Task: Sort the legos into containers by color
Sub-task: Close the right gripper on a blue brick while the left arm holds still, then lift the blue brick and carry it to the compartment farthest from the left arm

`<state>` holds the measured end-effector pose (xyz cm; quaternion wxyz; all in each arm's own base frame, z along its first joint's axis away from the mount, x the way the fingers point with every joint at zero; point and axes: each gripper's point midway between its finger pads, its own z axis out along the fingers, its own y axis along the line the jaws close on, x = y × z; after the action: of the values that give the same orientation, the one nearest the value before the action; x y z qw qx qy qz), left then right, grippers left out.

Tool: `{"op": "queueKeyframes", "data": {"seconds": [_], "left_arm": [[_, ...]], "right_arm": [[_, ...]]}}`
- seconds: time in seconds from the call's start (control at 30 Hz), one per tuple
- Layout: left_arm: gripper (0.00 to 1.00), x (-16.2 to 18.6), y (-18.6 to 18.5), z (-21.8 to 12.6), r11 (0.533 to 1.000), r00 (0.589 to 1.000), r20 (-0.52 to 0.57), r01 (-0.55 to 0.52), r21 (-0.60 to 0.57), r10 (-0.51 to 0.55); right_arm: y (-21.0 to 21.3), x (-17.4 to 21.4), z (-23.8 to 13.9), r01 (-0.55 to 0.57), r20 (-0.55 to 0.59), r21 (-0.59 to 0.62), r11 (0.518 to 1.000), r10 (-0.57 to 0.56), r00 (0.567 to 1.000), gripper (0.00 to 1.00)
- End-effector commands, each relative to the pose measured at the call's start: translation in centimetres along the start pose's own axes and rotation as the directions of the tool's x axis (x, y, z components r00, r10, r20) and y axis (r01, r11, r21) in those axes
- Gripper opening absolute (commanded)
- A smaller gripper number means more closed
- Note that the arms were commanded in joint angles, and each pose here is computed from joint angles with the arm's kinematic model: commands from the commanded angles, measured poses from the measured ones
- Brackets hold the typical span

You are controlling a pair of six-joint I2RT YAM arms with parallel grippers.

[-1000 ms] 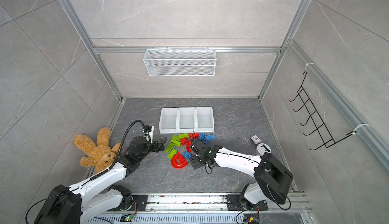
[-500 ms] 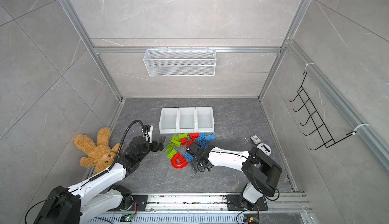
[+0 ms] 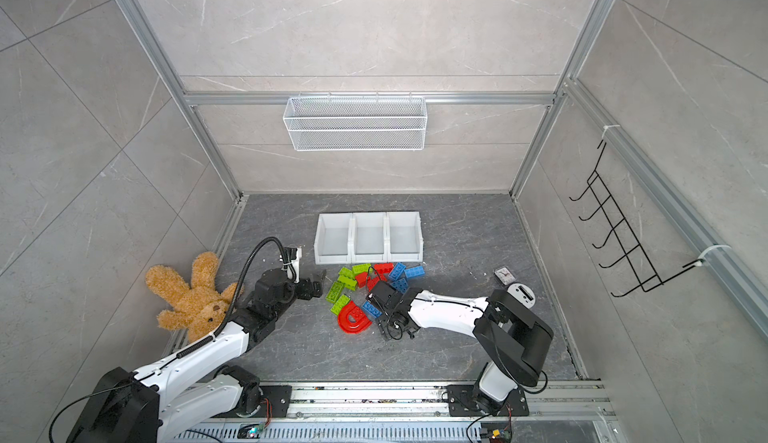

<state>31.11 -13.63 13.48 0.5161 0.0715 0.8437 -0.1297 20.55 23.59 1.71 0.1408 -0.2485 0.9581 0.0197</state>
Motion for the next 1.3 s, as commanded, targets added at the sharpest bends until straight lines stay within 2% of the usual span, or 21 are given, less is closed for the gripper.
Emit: {"op": "queueKeyframes", "data": {"seconds": [0.0, 0.07, 0.17, 0.43, 0.6, 0.73, 0.97, 1.07, 1.27], "left_arm": [[0.99, -1.9, 0.0, -0.2, 1.0, 0.999, 0.054, 0.002, -0.006, -0.001], [0.99, -1.8, 0.0, -0.2, 1.0, 0.999, 0.054, 0.005, -0.006, -0.004], [0.99, -1.9, 0.1, -0.1, 1.0, 0.998, 0.057, 0.006, -0.01, -0.006], [0.99, -2.0, -0.2, -0.3, 1.0, 0.998, 0.061, 0.008, 0.007, -0.009], [1.0, -2.0, -0.7, -0.6, 0.999, 0.998, 0.066, 0.0, 0.039, -0.002], [0.99, -1.8, -0.8, -0.7, 0.999, 0.998, 0.063, -0.007, 0.044, 0.004], [1.0, -1.9, -1.1, -0.8, 0.998, 0.998, 0.06, -0.003, 0.062, -0.001], [0.99, -1.9, -1.1, -0.9, 0.998, 0.998, 0.064, -0.003, 0.062, -0.001], [0.99, -2.0, -0.9, -1.1, 0.999, 0.997, 0.072, -0.007, 0.052, 0.003]], "right_arm": [[-0.2, -0.6, -0.6, -0.018, 0.035, 0.015, 1.0, 0.018, 0.999, 0.7], [-0.4, -1.2, -1.4, -0.025, 0.069, 0.017, 1.0, 0.024, 0.997, 0.62], [-1.4, -2.2, -2.8, -0.034, 0.116, 0.036, 0.999, 0.03, 0.993, 0.57], [-4.3, -6.5, -5.6, -0.066, 0.213, 0.033, 0.997, 0.057, 0.975, 0.56], [-6.6, -10.8, -6.0, -0.103, 0.291, -0.003, 0.995, 0.1, 0.952, 0.56], [-8.9, -14.3, -6.0, -0.138, 0.353, -0.009, 0.99, 0.132, 0.926, 0.56], [-11.7, -18.8, -4.4, -0.183, 0.391, -0.04, 0.982, 0.184, 0.902, 0.56], [-12.3, -20.0, -3.6, -0.2, 0.391, -0.075, 0.977, 0.213, 0.895, 0.56], [-13.8, -20.8, -2.5, -0.237, 0.389, -0.07, 0.969, 0.245, 0.888, 0.56]]}}
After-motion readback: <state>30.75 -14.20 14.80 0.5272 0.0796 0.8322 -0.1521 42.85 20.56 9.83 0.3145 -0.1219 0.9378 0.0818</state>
